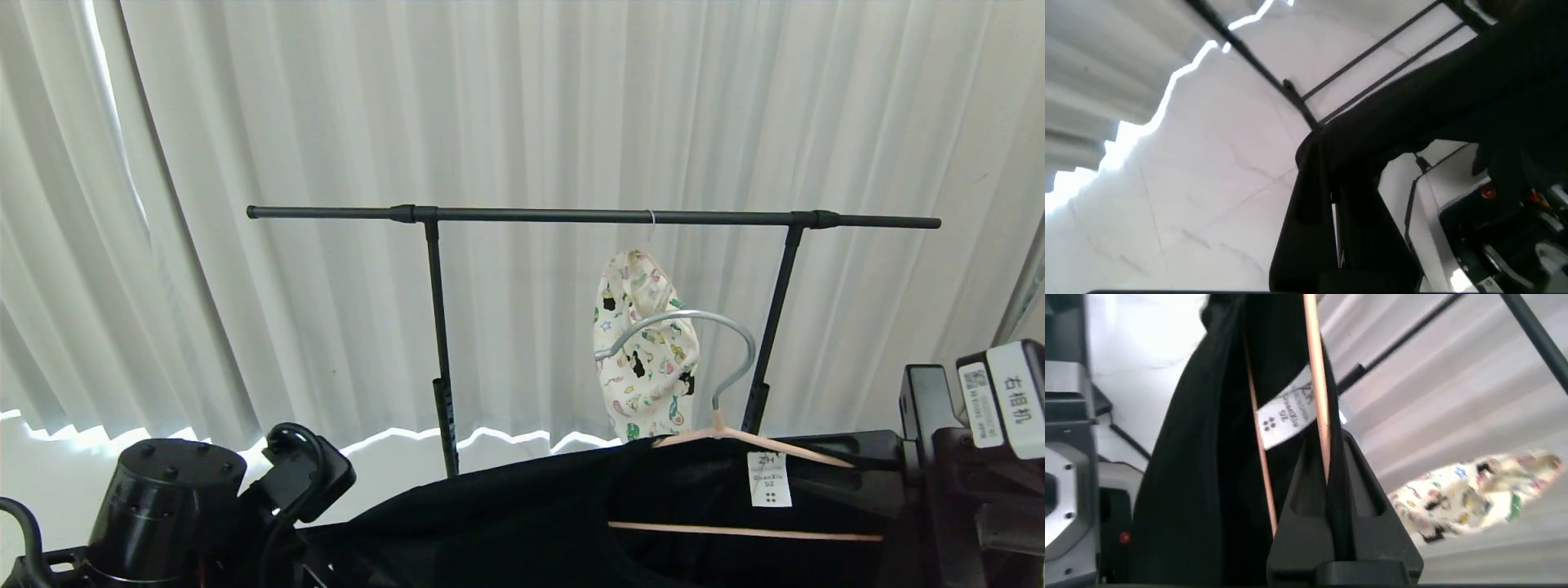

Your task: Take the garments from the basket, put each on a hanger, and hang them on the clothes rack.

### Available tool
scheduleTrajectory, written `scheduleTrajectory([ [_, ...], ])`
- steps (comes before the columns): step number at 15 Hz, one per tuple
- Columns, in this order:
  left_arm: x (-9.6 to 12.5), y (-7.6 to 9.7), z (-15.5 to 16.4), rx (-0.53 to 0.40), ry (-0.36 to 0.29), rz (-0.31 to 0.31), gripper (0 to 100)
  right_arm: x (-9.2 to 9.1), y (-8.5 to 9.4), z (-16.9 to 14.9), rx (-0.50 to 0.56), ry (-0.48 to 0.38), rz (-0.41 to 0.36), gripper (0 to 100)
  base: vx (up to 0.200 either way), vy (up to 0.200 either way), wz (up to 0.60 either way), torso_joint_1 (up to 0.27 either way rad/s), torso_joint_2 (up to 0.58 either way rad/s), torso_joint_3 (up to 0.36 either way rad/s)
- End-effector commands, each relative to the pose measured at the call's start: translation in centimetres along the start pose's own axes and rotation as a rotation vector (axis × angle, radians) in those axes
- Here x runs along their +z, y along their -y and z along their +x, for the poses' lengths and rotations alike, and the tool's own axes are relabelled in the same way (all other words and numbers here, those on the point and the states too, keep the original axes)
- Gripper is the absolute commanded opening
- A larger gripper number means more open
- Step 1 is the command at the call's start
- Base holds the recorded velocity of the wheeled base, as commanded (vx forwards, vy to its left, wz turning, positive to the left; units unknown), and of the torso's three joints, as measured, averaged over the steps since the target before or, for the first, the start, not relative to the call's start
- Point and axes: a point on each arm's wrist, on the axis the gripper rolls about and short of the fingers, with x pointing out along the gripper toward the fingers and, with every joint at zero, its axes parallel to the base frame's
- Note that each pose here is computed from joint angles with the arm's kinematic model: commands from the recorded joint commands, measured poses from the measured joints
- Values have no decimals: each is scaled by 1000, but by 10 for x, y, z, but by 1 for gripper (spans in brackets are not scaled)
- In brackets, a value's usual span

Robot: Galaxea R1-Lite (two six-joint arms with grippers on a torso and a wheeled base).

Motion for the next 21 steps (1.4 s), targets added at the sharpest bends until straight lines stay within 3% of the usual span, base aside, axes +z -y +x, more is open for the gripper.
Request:
scheduleTrajectory([
  [1,-5,-14,2,61,-33,-60,0,-1,5,-5,-38,-2,6,0,0,0,0,0,0,0],
  [5,-1,-8,1,36,-4,-26,0,0,6,-7,-50,2,24,0,0,0,0,0,0,0],
  [6,2,-6,1,32,30,-15,0,0,6,-7,-50,2,25,0,0,0,0,0,0,0],
  [7,5,-6,1,37,61,-16,100,0,6,-7,-51,1,25,0,0,0,0,0,0,0],
  [11,11,-7,-3,52,124,-58,100,-3,11,-12,-102,-15,38,0,0,0,0,0,0,0],
  [14,16,-7,-12,46,191,-159,100,-13,26,-26,-225,-54,112,0,0,0,0,0,0,0],
  [17,29,3,-23,-21,318,-278,100,-27,38,-37,-343,-119,197,0,0,0,0,0,0,0],
  [21,29,3,-23,-2,316,-282,100,-54,34,-50,-487,-248,315,0,0,0,0,0,0,0],
])
